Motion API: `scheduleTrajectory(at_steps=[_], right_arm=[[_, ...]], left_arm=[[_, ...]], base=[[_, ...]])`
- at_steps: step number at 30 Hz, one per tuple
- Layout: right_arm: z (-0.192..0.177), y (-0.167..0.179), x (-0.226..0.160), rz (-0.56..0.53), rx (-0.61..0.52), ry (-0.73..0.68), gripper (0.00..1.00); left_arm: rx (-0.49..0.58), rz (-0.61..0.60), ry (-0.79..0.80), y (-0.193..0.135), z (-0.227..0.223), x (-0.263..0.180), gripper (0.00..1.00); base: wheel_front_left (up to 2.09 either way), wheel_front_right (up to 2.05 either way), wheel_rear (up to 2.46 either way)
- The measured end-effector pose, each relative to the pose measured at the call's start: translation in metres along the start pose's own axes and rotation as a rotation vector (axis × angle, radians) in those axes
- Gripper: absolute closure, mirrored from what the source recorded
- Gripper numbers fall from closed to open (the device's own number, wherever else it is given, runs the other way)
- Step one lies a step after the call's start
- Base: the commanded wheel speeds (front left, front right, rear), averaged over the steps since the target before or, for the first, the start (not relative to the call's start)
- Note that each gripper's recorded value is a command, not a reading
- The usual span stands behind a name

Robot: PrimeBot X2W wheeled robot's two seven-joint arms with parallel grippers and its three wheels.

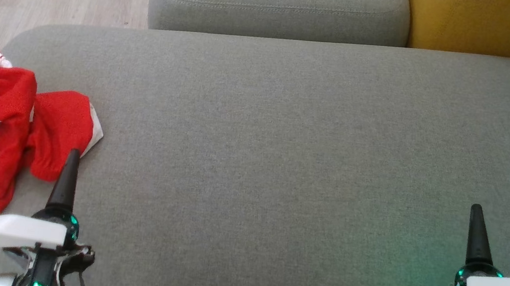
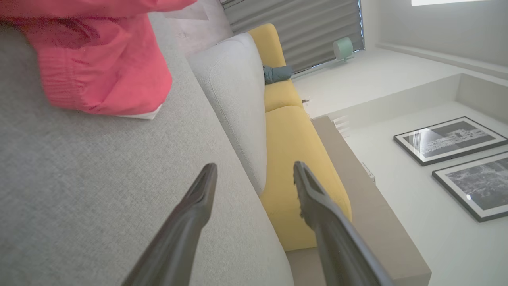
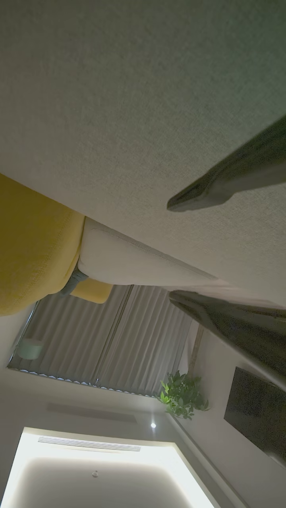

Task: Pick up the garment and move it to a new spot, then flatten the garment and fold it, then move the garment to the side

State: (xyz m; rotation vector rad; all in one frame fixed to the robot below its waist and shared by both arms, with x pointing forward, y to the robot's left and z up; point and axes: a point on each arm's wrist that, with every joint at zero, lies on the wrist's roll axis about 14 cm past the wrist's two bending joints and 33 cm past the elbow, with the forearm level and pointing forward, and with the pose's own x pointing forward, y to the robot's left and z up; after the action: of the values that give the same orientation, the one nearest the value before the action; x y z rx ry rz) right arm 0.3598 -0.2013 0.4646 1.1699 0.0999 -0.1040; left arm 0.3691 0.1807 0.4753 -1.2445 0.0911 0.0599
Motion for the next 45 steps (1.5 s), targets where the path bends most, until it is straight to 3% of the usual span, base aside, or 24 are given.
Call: scheduleTrajectory(at_steps=[11, 45], right_arm=[[-0.002, 0.011, 0.001, 0.038, -0.2, 0.01, 0.0], [-0.009, 0.031, 0.002, 0.116, -0.651, 0.017, 0.0]], left_arm=[[0.203, -0.044, -0.008, -0.014, -0.001, 0.001, 0.0], [0.654, -0.105, -0.052, -0.026, 0.001, 0.0, 0.0]], base=[[0.0, 0.0, 0.0], [0.0, 0.0, 0.0]])
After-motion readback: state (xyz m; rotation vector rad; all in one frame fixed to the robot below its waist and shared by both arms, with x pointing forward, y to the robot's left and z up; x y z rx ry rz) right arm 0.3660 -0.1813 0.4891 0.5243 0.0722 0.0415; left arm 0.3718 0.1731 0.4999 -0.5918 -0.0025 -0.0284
